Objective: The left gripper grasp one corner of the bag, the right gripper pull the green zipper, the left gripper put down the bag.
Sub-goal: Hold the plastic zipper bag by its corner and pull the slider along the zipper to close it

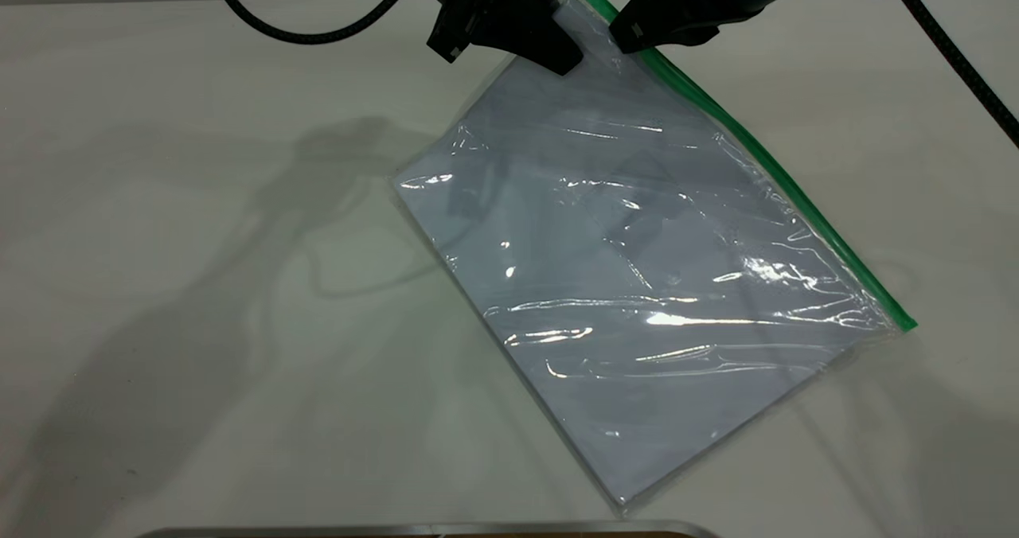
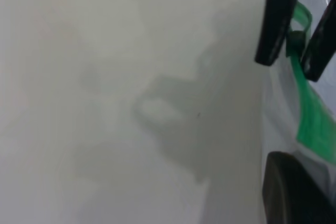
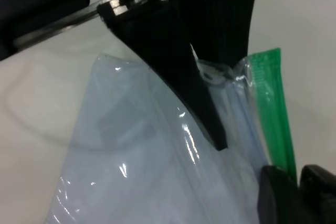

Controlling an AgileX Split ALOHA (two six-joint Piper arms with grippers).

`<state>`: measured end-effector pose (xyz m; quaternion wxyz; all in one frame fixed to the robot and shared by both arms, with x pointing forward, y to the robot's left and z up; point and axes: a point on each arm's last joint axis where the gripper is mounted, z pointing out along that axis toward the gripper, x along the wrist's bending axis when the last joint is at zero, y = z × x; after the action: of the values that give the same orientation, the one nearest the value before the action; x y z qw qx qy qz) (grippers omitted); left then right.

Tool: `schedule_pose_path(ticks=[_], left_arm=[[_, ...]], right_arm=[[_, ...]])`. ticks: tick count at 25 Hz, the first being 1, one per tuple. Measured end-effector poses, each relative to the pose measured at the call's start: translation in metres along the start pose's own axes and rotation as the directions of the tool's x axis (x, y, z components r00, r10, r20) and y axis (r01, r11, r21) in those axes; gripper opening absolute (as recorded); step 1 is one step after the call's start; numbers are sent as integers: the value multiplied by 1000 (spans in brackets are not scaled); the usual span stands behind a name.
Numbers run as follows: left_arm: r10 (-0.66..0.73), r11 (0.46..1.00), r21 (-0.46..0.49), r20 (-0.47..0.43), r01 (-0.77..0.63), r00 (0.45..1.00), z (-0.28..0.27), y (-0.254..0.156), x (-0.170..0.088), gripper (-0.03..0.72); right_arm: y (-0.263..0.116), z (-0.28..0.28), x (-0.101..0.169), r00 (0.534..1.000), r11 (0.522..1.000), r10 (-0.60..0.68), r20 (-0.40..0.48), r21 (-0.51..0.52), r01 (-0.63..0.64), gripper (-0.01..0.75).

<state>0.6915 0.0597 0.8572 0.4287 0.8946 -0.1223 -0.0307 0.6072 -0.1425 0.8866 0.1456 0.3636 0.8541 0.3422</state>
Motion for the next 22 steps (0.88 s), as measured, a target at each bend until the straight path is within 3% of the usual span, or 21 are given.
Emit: schedule_pose_path(ticks=[5,22], left_arm=[[-10,1000,1,-2,10,1000,0,0,0,53],[-85,995,-50,9,86,996,-4,-5,0,53]], right_arm=[[-1,0,1,1000,1000,25,-6,8,-25,37],[-5,-1,3,998,993,54,-31,105,-51,37]])
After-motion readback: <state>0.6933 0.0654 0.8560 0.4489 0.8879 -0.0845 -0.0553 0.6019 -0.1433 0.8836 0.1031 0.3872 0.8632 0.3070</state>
